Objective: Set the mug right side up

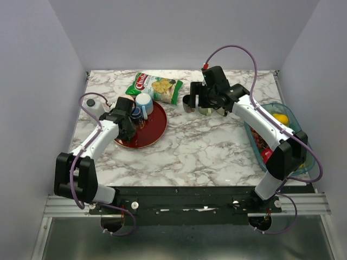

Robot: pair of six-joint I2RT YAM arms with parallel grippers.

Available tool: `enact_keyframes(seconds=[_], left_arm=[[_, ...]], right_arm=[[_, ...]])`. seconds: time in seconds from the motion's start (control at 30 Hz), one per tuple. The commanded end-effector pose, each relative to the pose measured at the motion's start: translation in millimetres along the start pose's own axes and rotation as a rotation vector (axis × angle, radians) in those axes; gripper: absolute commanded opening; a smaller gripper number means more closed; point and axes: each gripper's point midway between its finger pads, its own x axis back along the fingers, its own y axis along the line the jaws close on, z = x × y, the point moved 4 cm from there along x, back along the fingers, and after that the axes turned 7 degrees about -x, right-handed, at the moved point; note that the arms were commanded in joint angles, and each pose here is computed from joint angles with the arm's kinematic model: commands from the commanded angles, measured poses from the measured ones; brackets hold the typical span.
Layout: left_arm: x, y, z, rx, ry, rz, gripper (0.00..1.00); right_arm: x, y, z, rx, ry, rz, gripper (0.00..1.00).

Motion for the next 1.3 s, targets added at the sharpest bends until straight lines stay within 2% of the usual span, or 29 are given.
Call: enact_keyframes(seconds=[0.0, 0.2, 0.33, 0.37, 0.4, 0.47, 0.5, 0.77, 0.9, 1.1, 1.27], left_arm=[[52, -12, -29, 0.106, -0.092, 0.139, 0.0], [99, -27, -50, 0.141, -0.136, 0.292, 0.0], [148, -51, -75, 0.168, -0.266, 0.549, 0.0], [159, -60, -77, 0.175, -0.263, 0.636, 0.0], [171, -67, -88, 0.182, -0.319, 0.707, 0.0], [193, -81, -94, 0.169, -0.34, 0.859, 0.0], [207, -89, -105, 0.177, -0.39, 0.943, 0.0], [280, -117, -152, 0.173, -0.552, 1.307, 0.0], [313, -126, -165, 0.149, -0.62, 1.48, 0.0], [335, -133, -171, 0.109, -0.646, 1.603, 0.0], [345, -137, -173, 0.095, -0.643, 1.653, 0.0]], right_arm=[[18, 5, -12, -0.008, -0.041, -0.042, 0.84], [22, 19, -18, -0.021, -0.031, -0.11, 0.84], [37, 36, -29, -0.025, -0.043, -0.199, 0.86], [44, 44, -32, -0.019, -0.05, -0.253, 0.87], [49, 49, -34, -0.001, -0.062, -0.296, 0.88], [54, 64, -33, 0.025, -0.078, -0.425, 0.89], [63, 68, -34, 0.022, -0.09, -0.464, 0.9], [105, 102, -35, 0.097, -0.1, -0.774, 0.95], [122, 113, -40, 0.078, -0.119, -0.867, 0.95], [132, 128, -58, 0.043, -0.132, -0.926, 0.95], [161, 143, -77, 0.062, -0.209, -1.025, 0.92]])
